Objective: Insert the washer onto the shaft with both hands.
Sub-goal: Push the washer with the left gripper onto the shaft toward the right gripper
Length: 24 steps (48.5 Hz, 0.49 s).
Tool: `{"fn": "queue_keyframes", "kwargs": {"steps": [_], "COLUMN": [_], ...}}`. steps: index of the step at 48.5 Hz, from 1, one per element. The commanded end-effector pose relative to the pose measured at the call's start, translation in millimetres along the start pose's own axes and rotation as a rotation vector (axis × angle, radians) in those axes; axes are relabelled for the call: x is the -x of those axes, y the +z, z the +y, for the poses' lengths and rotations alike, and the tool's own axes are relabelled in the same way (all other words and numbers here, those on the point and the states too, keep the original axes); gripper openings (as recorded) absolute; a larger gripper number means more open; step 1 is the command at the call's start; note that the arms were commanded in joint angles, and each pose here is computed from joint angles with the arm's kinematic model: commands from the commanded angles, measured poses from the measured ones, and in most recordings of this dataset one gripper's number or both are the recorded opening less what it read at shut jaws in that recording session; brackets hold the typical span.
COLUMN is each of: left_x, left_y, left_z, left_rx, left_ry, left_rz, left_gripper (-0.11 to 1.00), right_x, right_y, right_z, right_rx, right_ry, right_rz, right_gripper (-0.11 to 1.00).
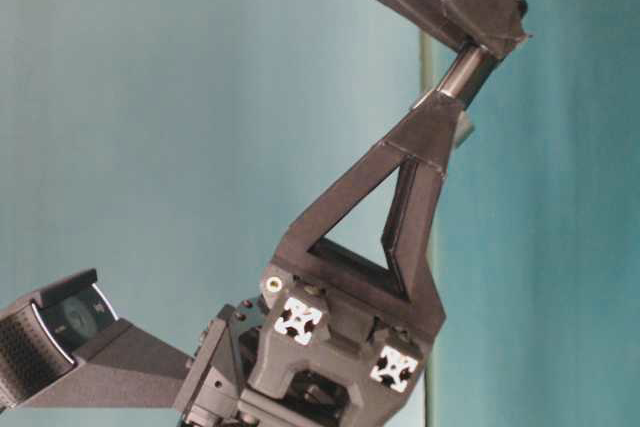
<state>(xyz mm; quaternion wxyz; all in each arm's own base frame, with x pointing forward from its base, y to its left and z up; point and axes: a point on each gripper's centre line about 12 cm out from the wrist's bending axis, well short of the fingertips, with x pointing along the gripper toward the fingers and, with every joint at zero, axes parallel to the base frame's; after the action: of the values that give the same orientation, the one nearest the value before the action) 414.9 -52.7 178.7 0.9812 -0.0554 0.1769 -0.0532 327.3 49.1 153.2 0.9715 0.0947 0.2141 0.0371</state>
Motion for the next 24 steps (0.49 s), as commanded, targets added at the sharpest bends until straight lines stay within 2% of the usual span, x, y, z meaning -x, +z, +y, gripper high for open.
{"fn": "queue_keyframes", "kwargs": {"steps": [1, 24], "left_x": [-1.7, -4.5], "left_y": [8.6, 9.5], "left_z": [-4.5, -5.9], "left_rx": [-0.001, -0.001], "left_ry": [-0.012, -0.014], "left_rz": [-0.029, -0.026], "left_gripper": [0.34, 0.34], "right_x": [-1.1, -4.8], "right_y": [13.1, 18.7], "right_z": [1.4, 2.7], "right_rx": [-0.012, -0.014], "right_ry": [0.007, 0.010], "right_rz": [-0.053, -0.073], "right_gripper": [0.00, 0.00]}}
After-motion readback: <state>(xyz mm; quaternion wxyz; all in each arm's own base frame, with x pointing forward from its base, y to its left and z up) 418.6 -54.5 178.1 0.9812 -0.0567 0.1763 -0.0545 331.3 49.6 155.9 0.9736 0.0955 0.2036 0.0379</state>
